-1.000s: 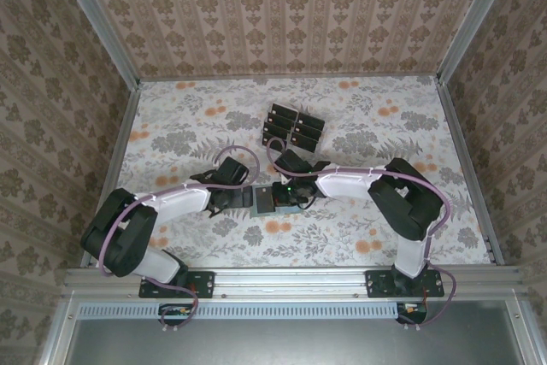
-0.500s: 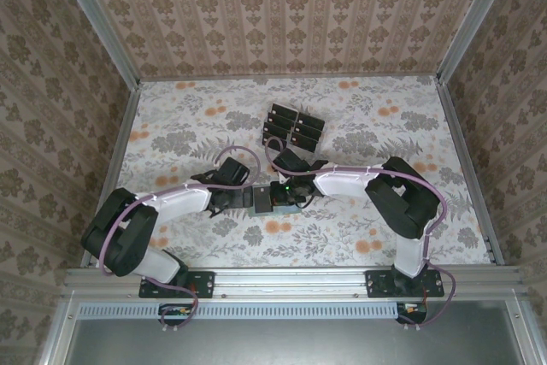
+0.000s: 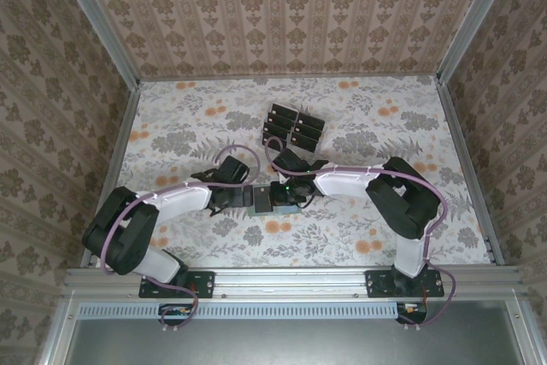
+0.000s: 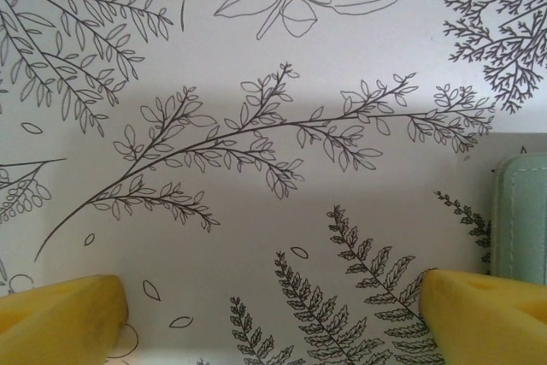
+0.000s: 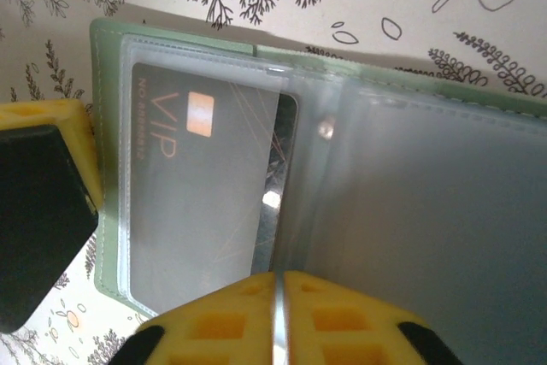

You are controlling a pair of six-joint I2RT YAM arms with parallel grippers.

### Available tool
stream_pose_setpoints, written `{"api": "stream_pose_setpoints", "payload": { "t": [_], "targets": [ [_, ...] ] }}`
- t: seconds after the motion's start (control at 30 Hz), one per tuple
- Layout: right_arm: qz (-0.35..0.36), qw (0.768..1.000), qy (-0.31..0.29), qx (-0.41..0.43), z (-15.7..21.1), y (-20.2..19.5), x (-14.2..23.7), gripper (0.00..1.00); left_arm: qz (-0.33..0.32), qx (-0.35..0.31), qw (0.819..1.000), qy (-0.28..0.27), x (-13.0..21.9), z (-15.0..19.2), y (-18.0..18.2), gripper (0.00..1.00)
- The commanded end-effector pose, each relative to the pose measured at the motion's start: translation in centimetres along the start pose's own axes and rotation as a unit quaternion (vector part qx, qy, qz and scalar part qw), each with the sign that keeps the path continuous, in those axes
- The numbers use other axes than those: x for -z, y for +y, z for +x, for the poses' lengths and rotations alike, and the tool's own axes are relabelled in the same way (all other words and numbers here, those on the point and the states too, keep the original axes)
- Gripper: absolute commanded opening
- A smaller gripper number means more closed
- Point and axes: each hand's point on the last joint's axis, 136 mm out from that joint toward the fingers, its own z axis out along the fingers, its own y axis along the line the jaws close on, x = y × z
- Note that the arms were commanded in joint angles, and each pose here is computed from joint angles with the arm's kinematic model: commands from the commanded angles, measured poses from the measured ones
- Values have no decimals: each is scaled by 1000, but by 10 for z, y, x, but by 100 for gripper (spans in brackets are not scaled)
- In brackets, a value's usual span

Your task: Put the credit cards into the card holder

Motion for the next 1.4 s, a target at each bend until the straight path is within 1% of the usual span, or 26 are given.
{"api": "stream_pose_setpoints", "payload": {
  "t": [0.0, 0.2, 0.33, 0.43, 0.53, 0.67, 0.83, 1.03, 1.37],
  "targets": [
    [4, 999, -29, 17, -14, 6, 26, 17, 8, -1, 1000, 29, -12, 7, 1, 100],
    [9, 998, -60, 32, -24, 2, 58, 29, -3, 7, 1000, 12, 6, -11, 12, 100],
    [19, 996, -73, 40, -28, -6, 75, 45, -4, 11, 1000, -5, 23, -22, 16, 100],
    [24, 996, -76, 47, -28, -12, 83, 54, 6, 18, 1000, -14, 34, -27, 14, 100],
    [30, 995, -75, 53, -29, -18, 86, 59, 29, 27, 999, -18, 43, -29, 7, 100],
    [35, 995, -72, 56, -30, -23, 87, 62, 54, 40, 997, -26, 52, -28, -3, 100],
    [34, 996, -60, 60, -31, -23, 80, 63, 74, 54, 995, -39, 59, -23, -16, 100],
    [36, 997, -45, 58, -32, -24, 67, 63, 85, 70, 993, -39, 54, -7, -23, 100],
    [29, 998, -30, 53, -33, -20, 53, 62, 82, 67, 994, -30, 46, 10, -25, 100]
  ]
}}
